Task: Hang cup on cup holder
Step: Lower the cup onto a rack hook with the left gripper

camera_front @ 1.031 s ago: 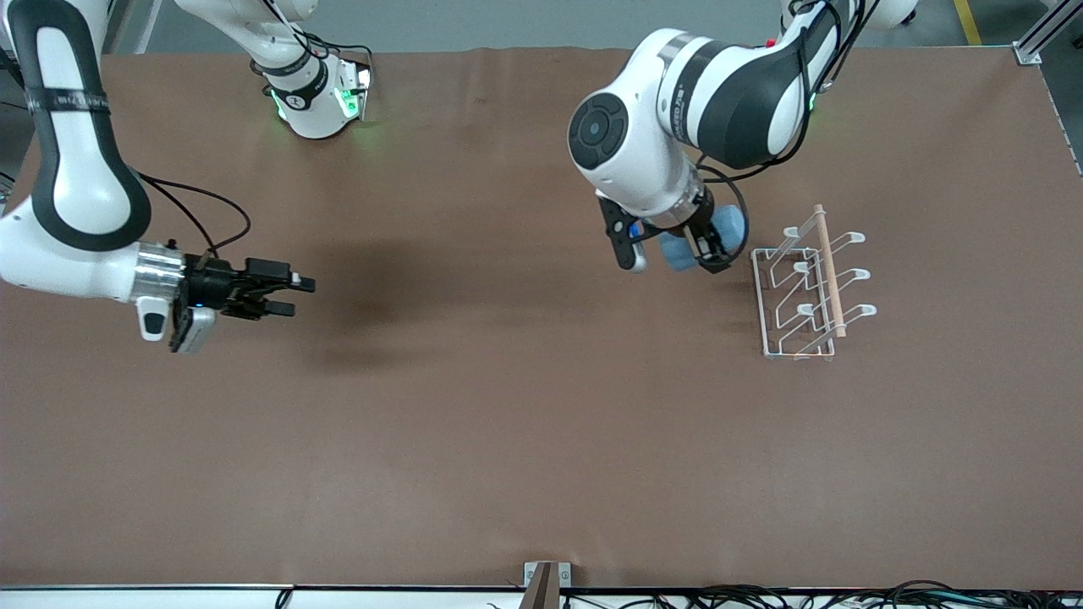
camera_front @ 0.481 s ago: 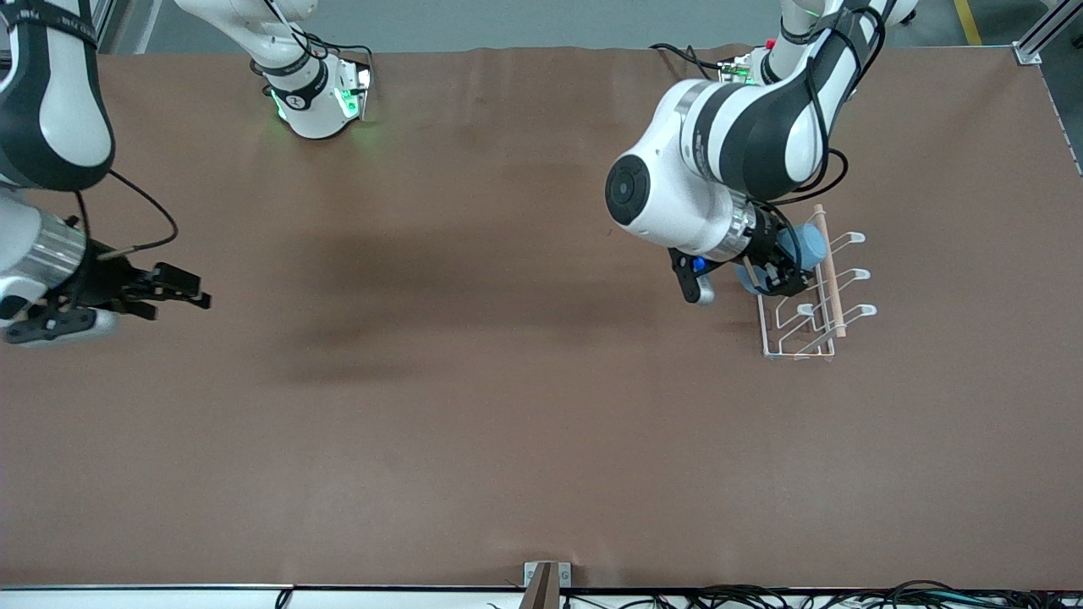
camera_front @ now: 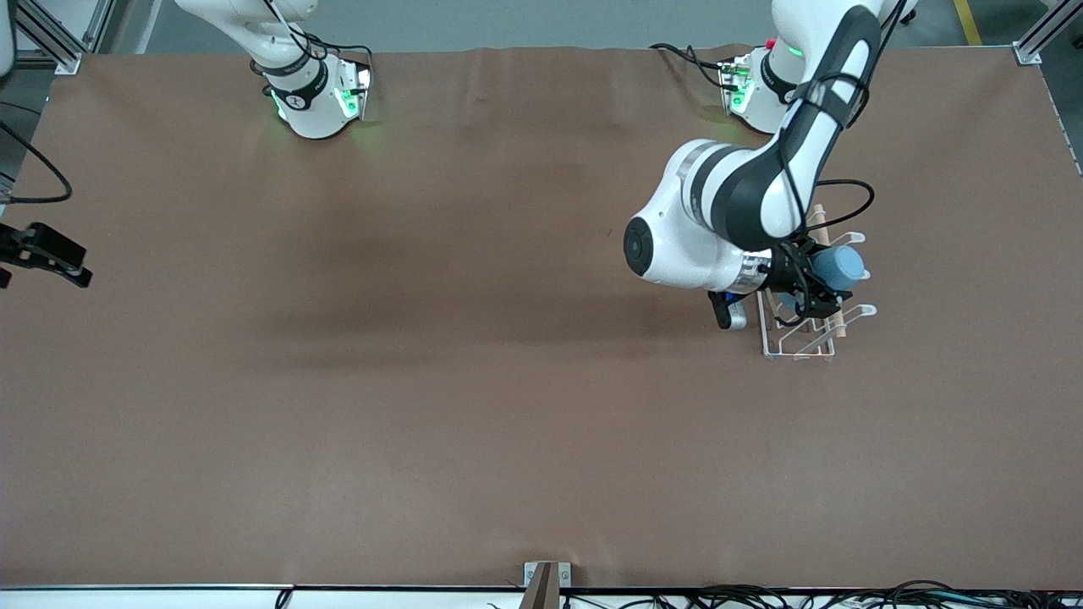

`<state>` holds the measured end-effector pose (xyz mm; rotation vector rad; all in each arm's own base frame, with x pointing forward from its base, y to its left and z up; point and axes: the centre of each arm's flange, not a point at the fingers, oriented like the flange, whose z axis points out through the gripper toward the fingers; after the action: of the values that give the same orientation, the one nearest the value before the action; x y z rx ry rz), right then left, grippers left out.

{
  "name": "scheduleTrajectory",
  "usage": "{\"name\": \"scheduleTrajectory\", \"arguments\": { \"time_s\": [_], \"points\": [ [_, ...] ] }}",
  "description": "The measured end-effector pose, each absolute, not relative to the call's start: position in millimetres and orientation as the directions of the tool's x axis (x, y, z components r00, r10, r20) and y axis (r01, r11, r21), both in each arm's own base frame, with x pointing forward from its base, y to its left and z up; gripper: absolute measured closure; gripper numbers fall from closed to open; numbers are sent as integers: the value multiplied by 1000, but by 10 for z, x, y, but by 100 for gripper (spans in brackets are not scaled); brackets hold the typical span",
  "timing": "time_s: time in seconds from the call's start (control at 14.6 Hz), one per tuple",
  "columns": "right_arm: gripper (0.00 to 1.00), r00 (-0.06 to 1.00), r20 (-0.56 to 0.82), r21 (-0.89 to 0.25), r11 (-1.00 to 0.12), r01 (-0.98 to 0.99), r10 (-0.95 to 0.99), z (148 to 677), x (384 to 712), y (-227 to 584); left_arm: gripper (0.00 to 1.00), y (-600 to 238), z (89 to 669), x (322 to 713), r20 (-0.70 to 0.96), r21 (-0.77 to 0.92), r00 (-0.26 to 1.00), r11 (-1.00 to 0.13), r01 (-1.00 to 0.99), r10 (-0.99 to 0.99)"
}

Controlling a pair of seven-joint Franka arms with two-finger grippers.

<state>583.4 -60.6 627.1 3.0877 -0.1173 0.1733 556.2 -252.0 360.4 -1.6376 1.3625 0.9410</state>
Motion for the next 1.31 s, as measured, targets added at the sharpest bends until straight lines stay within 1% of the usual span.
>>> {"name": "scheduleTrajectory", "arguments": {
  "time_s": [0.14,0.34,0.55,0.69,0.96,1.31],
  "points": [
    [0,982,115,34,-987,-156,-151,6420,5720,-598,22,-2469,3391,5584,-931,-104,123,-73,-992,-343],
    [0,975,90,26,-978,-206,-203,6569,5545,-578,22,-2374,3088,5590,-958,-78,85,-35,-996,-273],
    [0,968,77,-2,-971,-238,-237,6620,5480,-537,22,-2311,2837,5620,-974,-57,58,-7,-998,-220],
    [0,970,71,-4,-972,-234,-233,6603,5483,-529,22,-2282,2702,5630,-977,-42,41,-3,-999,-208],
    [0,986,60,1,-987,-159,-158,6568,5488,-518,22,-2292,2523,5609,-979,-17,15,6,-1000,-205],
    [0,988,59,2,-990,-144,-143,6565,5490,-503,22,-2291,2343,5553,-981,-8,6,7,-1000,-192]
  ]
}}
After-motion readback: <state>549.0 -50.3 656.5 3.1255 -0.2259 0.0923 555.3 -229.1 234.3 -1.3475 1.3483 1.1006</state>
